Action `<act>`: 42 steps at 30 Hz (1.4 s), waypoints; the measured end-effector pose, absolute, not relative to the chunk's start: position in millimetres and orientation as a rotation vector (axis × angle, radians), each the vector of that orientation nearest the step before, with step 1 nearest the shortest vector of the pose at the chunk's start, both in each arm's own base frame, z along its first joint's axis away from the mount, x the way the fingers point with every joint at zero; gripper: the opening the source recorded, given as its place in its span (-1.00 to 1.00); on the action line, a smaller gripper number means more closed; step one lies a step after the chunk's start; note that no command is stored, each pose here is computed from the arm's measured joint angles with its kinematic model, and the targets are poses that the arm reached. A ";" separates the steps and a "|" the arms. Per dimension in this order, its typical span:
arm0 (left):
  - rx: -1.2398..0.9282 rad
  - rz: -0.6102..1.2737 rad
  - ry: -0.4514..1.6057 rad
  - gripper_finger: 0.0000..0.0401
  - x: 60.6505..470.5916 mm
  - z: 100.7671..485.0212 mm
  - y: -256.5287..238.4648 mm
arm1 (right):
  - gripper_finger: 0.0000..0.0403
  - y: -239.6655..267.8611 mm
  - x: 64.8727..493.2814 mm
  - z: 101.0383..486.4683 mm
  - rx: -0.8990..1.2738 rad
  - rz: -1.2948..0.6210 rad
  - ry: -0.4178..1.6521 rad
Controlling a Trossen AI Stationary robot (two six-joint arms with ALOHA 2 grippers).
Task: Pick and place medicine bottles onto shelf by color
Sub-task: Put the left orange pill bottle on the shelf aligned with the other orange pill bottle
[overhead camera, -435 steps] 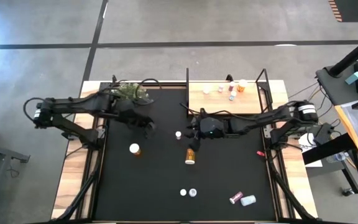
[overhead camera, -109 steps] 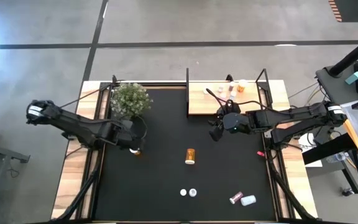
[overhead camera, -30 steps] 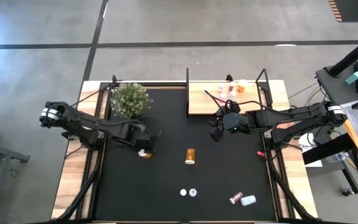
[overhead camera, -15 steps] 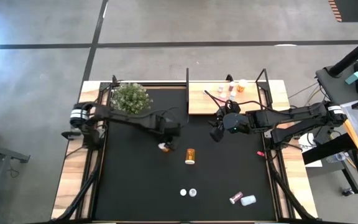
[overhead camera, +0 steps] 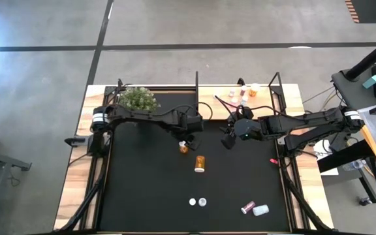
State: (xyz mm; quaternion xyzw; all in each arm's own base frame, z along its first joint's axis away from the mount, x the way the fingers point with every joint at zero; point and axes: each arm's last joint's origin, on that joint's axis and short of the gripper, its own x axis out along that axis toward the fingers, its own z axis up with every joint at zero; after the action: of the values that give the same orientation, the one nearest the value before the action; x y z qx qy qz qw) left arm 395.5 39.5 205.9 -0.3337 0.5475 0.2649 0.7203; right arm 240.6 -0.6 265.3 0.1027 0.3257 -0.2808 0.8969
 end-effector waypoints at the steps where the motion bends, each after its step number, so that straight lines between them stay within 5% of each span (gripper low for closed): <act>1: -0.730 0.578 1.208 -0.08 397.8 206.3 40.3 | 0.08 -0.6 240.4 265.1 0.214 -0.583 0.677; 21: -0.665 0.489 1.130 -0.08 408.9 229.0 47.9 | 0.08 -0.7 239.8 264.4 0.266 -0.606 0.669; 42: -0.578 0.594 1.083 -0.08 411.7 218.0 52.4 | 0.08 -0.8 239.9 264.5 0.263 -0.607 0.668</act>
State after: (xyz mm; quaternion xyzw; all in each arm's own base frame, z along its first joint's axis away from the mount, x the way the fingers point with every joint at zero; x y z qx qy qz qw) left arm 411.7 52.4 218.0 -0.2673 0.5005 0.2746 0.7763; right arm 239.9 -0.8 264.5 0.1265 0.3216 -0.2924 0.8916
